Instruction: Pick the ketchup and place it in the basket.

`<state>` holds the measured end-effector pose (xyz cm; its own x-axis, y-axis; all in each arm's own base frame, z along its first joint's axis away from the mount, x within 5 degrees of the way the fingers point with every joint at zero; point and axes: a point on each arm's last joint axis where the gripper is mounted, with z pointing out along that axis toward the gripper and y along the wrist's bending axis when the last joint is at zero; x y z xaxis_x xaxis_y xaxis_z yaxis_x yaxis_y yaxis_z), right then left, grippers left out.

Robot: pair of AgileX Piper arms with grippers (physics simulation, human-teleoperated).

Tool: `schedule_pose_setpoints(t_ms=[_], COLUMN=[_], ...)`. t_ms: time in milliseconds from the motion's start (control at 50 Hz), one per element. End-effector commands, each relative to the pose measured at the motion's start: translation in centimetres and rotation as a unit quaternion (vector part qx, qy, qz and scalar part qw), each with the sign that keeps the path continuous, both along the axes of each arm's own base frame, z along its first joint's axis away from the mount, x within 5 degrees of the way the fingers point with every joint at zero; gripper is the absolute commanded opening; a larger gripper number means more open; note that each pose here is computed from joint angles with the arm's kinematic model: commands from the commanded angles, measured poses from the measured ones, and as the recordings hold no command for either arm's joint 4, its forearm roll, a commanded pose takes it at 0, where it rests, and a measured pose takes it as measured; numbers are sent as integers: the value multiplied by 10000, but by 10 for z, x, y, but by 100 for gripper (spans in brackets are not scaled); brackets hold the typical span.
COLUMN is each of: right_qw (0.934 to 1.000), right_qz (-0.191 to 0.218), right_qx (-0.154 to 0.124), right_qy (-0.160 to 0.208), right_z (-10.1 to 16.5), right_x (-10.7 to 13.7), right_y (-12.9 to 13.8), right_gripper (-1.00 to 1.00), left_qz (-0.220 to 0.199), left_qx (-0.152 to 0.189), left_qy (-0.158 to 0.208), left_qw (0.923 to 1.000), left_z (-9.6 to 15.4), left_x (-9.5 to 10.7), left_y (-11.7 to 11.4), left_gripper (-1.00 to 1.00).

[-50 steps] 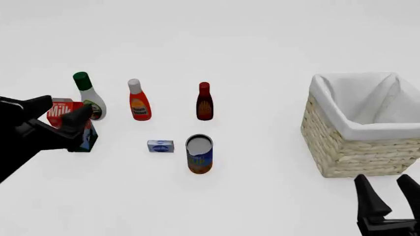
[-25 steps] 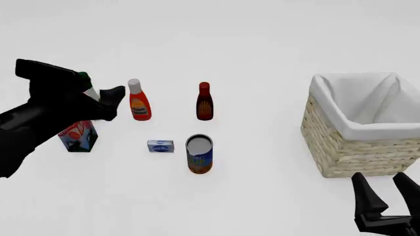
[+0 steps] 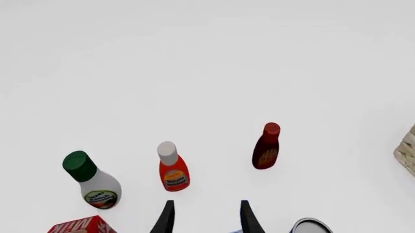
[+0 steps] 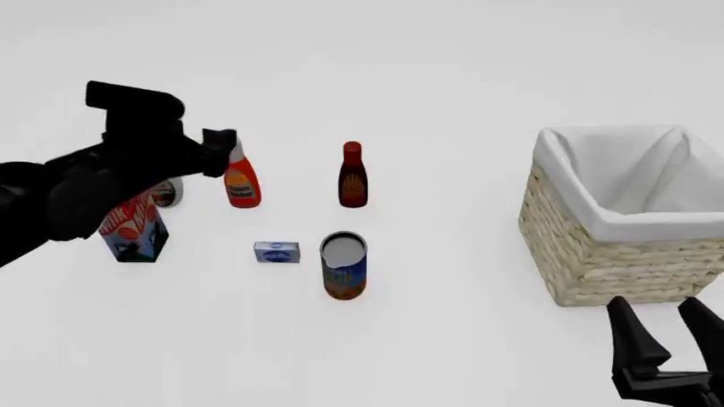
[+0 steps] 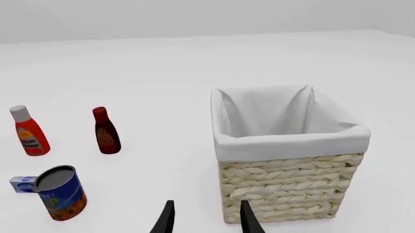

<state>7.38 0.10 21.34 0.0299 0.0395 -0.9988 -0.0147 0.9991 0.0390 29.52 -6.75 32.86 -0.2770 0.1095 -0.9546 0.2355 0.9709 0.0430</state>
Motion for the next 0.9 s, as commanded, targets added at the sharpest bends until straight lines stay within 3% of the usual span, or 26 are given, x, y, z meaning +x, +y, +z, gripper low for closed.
schedule_pose_setpoints(t_ms=[20,900], right_qw=[10000,9998], right_qz=[0,-7], right_qx=[42,90], right_qy=[13,176], right_z=[0,-1], right_x=[1,17], right_y=[0,0], right_gripper=[100,100], left_qz=[123,687], left_qx=[42,-30], left_qy=[-39,-78], left_qw=[9999,9976], left_z=[-5,-50], left_x=[22,104], left_y=[4,32], left_gripper=[100,100])
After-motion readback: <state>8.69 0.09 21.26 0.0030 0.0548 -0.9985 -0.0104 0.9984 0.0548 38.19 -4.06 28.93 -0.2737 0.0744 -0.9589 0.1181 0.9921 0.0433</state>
